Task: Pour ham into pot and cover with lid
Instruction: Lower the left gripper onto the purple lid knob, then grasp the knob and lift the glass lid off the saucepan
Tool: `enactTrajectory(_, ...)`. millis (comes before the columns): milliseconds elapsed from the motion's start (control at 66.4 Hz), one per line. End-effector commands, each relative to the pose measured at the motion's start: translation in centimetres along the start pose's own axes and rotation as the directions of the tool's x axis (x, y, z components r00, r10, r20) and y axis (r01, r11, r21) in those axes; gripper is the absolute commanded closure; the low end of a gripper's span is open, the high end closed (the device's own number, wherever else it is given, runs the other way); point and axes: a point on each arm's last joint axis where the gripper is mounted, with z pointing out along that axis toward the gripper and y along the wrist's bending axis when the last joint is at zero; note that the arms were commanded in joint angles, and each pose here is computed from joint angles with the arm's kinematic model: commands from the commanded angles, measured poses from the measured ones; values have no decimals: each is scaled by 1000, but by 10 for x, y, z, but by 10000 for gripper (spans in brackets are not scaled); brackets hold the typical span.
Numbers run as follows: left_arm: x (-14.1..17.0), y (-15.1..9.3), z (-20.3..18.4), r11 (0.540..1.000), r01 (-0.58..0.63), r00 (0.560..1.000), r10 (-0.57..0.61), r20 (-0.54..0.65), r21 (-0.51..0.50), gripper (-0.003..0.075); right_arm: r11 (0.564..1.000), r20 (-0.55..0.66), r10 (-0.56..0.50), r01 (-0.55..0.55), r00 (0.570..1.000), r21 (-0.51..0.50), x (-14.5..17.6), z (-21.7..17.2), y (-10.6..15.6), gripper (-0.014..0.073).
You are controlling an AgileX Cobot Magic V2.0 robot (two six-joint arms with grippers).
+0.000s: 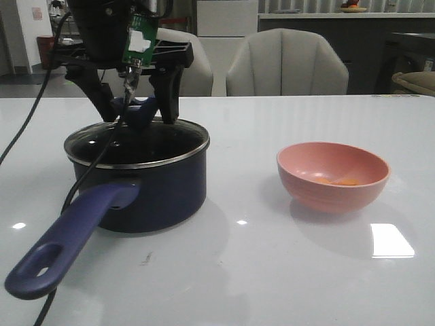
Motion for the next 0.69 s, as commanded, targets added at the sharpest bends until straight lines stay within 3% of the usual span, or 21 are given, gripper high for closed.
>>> enactTrajectory(0, -5, -3, -24, 1000, -3, 998, 2, 64, 13, 246, 1000, 104, -14, 15, 995, -6, -10, -2, 1, 453)
enactTrajectory(75, -7, -4, -24, 1000, -3, 997, 2, 75, 16, 331, 1000, 104, -14, 15, 995, -6, -10, -2, 1, 453)
enactTrajectory(181, -8, -5, -25, 1000, 0, 996, -2, 87, 25, 390, 1000, 104, -14, 15, 995, -6, -10, -2, 1, 453)
enactTrajectory(407, -10, -5, -32, 1000, -1, 994, -2, 112, 31, 391, 1000, 104, -14, 15, 995, -6, -10, -2, 1, 453)
enactTrajectory(678, -10, 0, -81, 999, -31, 968, 22, 252, 32, 391, 1000, 104, -14, 15, 995, -6, -10, -2, 1, 453)
